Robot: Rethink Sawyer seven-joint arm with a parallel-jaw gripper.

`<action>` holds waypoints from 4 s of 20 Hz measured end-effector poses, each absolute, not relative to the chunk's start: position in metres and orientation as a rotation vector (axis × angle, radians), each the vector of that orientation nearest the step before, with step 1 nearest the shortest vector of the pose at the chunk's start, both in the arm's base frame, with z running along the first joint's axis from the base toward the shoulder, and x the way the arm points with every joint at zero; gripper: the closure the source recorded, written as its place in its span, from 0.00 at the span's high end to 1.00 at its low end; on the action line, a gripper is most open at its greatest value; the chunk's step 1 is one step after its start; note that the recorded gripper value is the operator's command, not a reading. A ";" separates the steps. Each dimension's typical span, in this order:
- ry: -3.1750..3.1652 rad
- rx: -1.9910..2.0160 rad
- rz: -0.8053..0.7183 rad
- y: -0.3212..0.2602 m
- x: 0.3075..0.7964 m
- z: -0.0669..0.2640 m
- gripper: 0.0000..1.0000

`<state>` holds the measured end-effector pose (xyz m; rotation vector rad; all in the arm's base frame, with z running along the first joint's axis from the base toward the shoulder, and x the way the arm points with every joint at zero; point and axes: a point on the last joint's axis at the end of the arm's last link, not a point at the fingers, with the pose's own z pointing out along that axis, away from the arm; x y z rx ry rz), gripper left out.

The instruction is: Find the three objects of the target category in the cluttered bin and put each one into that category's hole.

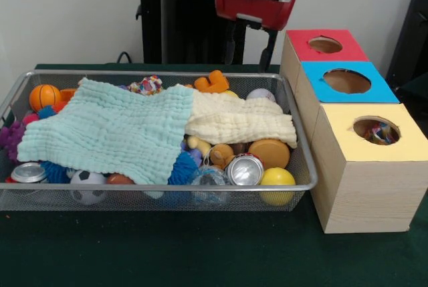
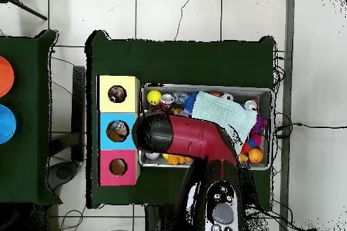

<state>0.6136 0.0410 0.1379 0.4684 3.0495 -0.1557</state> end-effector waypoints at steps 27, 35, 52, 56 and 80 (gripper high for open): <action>3.133 0.481 -0.168 -0.020 0.552 0.096 1.00; 3.134 0.488 -0.157 -0.046 0.550 0.092 1.00; 3.142 0.427 -0.167 -0.065 0.545 0.085 1.00; 3.146 0.407 -0.169 -0.065 0.544 0.083 1.00; 3.182 0.367 -0.199 -0.105 0.511 0.041 1.00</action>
